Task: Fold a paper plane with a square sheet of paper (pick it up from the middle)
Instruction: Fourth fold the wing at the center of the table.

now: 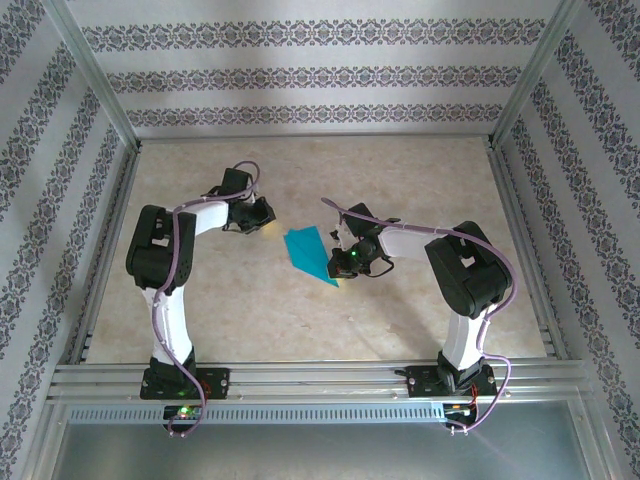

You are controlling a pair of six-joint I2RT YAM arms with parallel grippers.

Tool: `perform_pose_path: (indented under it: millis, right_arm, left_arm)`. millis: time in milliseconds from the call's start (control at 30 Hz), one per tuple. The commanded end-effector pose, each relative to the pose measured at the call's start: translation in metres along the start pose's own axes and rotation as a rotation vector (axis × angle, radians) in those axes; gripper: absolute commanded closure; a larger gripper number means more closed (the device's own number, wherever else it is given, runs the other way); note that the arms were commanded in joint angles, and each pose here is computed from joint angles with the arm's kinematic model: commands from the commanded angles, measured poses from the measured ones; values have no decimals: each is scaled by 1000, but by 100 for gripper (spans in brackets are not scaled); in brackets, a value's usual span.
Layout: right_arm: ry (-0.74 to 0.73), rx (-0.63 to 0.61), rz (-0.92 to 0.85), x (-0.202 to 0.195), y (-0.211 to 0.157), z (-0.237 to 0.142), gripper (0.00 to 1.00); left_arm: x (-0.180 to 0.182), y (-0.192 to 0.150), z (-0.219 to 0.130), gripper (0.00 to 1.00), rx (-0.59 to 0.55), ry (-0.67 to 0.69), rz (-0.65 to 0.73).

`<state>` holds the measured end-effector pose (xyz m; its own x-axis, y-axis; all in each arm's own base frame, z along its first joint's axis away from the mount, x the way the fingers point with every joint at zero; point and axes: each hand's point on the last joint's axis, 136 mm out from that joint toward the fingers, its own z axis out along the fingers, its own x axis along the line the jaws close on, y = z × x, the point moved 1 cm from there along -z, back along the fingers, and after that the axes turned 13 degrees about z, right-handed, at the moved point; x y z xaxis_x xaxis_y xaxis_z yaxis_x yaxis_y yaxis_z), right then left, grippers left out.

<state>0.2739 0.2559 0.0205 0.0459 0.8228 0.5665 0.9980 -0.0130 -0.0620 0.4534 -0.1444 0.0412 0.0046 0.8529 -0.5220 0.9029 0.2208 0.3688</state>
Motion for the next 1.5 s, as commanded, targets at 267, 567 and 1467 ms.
perform_pose_path:
  millis: [267, 567, 1467]
  right_arm:
    - [-223, 96, 110, -57, -34, 13, 96]
    - [-153, 77, 92, -42, -29, 9, 95]
    - [85, -172, 15, 57, 51, -1, 98]
  left_arm:
    - [-97, -64, -19, 88, 20, -220, 16]
    - [-79, -81, 21, 91, 102, -104, -10]
    - [-27, -117, 40, 94, 292, 159, -83]
